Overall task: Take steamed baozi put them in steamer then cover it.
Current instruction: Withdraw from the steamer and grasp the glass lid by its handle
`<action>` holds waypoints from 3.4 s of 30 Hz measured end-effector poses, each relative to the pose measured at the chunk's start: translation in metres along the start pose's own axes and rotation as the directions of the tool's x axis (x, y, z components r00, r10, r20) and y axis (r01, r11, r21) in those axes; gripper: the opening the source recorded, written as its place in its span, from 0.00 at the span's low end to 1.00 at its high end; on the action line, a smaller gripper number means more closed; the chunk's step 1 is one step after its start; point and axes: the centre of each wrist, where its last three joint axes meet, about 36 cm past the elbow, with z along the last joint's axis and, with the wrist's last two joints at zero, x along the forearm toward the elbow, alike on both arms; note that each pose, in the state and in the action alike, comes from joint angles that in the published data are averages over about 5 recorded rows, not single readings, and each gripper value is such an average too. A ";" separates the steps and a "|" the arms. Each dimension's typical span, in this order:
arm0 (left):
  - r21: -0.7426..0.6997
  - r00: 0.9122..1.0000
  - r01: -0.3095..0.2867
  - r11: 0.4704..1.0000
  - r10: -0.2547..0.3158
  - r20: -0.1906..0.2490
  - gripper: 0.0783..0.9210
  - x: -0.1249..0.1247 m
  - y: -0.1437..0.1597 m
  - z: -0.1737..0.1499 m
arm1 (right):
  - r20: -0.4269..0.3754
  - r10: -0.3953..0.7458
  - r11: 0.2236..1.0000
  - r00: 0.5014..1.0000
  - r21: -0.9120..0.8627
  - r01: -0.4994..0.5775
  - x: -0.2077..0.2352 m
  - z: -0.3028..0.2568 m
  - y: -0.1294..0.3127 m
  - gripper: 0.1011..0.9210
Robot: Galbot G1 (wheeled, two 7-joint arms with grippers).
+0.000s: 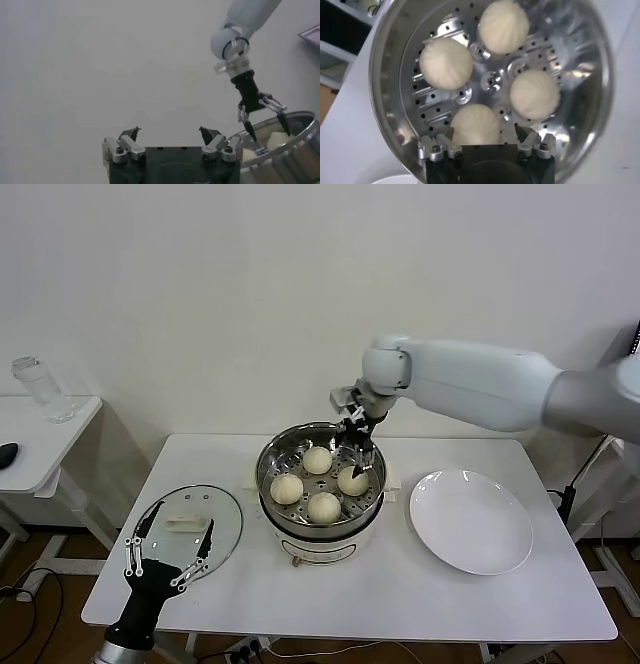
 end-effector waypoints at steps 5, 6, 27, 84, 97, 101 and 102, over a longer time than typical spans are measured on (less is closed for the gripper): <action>-0.037 1.000 0.024 0.999 -0.024 -0.001 0.88 -0.005 0.002 0.000 | 0.135 0.150 0.989 0.979 -0.024 -0.149 0.028 0.018 0.022 0.88; -0.046 1.000 0.028 0.999 -0.028 -0.001 0.88 -0.006 0.003 0.000 | 0.160 0.192 0.981 0.968 -0.033 -0.189 0.032 0.023 0.028 0.88; -0.366 0.997 0.049 0.929 -0.070 -0.045 0.88 -0.028 0.013 0.022 | 0.122 0.992 0.076 -0.023 -0.743 -0.665 -0.068 0.119 0.164 0.88; -0.775 0.937 -0.290 0.561 -0.001 -0.351 0.88 -0.037 0.011 0.195 | -0.536 0.831 -0.551 -0.148 -0.756 -0.354 -0.282 0.109 0.455 0.88; -0.797 0.934 -0.293 0.529 -0.020 -0.356 0.88 -0.058 0.012 0.204 | -0.534 0.833 -0.546 -0.147 -0.751 -0.371 -0.283 0.110 0.460 0.88; -0.801 0.934 -0.290 0.524 -0.025 -0.355 0.88 -0.064 0.013 0.205 | -0.533 0.834 -0.545 -0.146 -0.750 -0.375 -0.284 0.110 0.462 0.88; -0.801 0.934 -0.291 0.523 -0.026 -0.356 0.88 -0.065 0.013 0.206 | -0.533 0.834 -0.545 -0.146 -0.750 -0.376 -0.284 0.110 0.462 0.88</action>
